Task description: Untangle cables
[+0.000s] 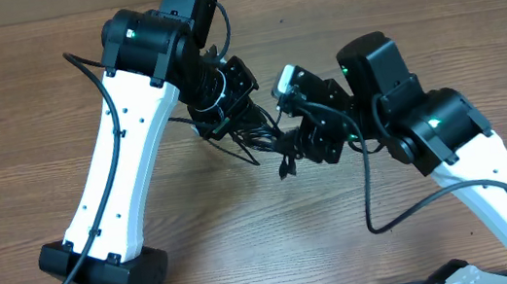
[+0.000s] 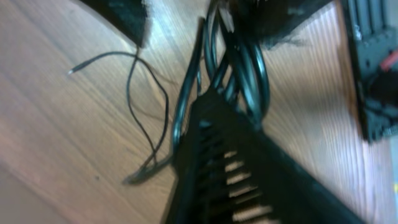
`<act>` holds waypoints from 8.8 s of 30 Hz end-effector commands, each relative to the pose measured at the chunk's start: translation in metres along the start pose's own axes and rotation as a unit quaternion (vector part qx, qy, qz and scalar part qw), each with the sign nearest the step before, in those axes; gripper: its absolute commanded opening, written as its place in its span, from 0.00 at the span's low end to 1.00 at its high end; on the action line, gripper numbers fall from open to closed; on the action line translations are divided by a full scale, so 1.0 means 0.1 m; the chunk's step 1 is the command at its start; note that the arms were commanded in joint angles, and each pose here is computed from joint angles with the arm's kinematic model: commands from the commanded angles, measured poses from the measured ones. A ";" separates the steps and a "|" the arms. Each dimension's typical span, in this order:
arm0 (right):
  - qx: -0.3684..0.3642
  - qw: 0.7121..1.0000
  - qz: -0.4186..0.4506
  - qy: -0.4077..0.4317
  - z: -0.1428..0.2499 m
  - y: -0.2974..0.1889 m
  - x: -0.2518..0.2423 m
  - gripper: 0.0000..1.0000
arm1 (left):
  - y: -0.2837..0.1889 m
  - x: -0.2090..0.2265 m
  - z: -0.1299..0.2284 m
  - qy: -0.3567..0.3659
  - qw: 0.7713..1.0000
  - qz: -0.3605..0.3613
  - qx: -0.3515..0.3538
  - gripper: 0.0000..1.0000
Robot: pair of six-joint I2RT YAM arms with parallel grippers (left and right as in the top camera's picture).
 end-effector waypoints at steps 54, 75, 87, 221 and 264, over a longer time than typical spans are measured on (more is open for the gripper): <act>-0.107 0.987 0.058 -0.103 -0.31 -0.77 0.29 0.63 | -0.14 0.09 -0.06 0.009 0.997 -0.039 -0.068 0.04; -0.070 0.985 -0.024 -0.155 -0.30 -0.09 0.12 0.57 | -0.14 0.09 -0.06 0.066 0.995 -0.043 -0.066 0.04; -0.066 0.984 -0.085 -0.140 -0.26 0.15 0.14 0.28 | -0.13 0.07 -0.04 0.070 0.995 -0.043 -0.064 0.04; -0.029 0.991 -0.101 -0.078 -0.13 0.45 0.02 0.45 | -0.08 0.27 -0.18 0.018 0.984 -0.124 -0.124 0.04; -0.037 0.981 -0.177 -0.072 -0.09 0.39 0.23 0.04 | -0.06 0.23 -0.12 0.024 0.989 -0.106 -0.104 0.04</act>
Point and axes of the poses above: each gripper's point midway between its finger pads, its own y axis out along the fingers, its own x axis along the line the jaws close on, z = x × y, the point moved 3 cm from there along -y, back along the fingers, and after that the axes turned 6 degrees about y, right-handed, at the moved point
